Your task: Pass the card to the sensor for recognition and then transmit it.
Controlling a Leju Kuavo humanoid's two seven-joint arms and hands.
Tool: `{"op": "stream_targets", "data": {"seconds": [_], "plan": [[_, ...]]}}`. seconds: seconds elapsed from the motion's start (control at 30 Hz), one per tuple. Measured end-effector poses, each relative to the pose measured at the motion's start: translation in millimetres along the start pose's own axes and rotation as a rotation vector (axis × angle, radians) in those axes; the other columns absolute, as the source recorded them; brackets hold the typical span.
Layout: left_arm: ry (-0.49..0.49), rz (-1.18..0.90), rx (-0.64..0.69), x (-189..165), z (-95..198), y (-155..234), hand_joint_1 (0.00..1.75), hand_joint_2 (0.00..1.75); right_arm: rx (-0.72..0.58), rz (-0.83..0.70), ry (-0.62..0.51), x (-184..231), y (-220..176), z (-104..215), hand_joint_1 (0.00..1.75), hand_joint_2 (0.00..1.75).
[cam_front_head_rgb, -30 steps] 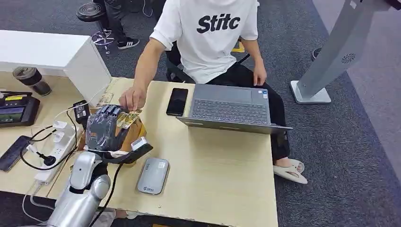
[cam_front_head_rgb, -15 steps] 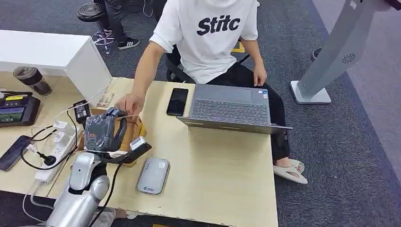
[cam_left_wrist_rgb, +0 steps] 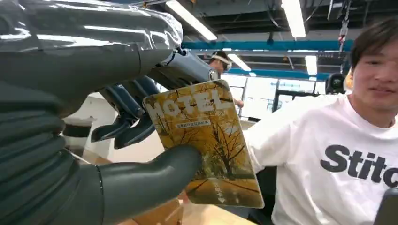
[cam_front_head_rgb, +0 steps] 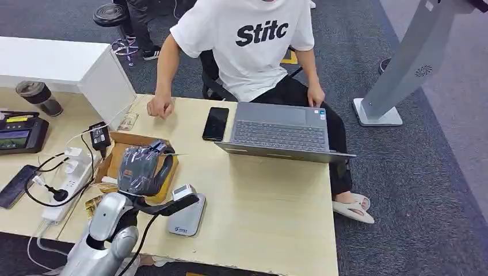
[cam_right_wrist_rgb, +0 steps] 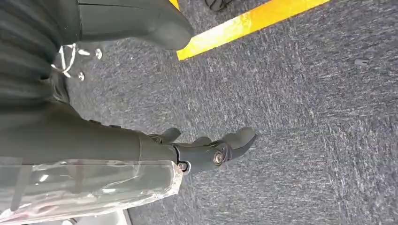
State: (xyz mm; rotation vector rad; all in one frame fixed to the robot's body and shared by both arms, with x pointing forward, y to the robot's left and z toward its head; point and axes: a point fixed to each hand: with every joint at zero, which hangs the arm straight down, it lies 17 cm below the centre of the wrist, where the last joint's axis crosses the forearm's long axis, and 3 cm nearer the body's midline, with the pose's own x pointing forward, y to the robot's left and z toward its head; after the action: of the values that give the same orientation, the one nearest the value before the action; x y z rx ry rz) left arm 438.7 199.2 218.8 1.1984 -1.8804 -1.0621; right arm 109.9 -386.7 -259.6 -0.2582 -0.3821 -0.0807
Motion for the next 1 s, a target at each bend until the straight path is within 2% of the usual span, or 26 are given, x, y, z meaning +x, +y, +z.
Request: {"op": "stream_targets", "data": {"seconds": [0.17, 0.33, 0.67, 1.0], "plan": [[-0.028, 0.051, -0.082, 19, 7, -16, 1.75, 1.75, 0.001, -0.003, 0.000, 1, 3, 0, 0.00, 1.75], [-0.025, 0.110, -0.162, 23, 20, -34, 1.75, 1.75, -0.004, -0.015, -0.003, 1, 1, 0, 0.00, 1.75], [-0.036, 0.115, -0.209, 27, 27, -44, 1.75, 1.75, -0.008, -0.026, -0.003, 1, 0, 0, 0.00, 1.75], [-0.056, 0.023, -0.276, 25, 44, -64, 1.75, 1.75, -0.009, -0.023, -0.001, 1, 0, 0, 0.00, 1.75]]}}
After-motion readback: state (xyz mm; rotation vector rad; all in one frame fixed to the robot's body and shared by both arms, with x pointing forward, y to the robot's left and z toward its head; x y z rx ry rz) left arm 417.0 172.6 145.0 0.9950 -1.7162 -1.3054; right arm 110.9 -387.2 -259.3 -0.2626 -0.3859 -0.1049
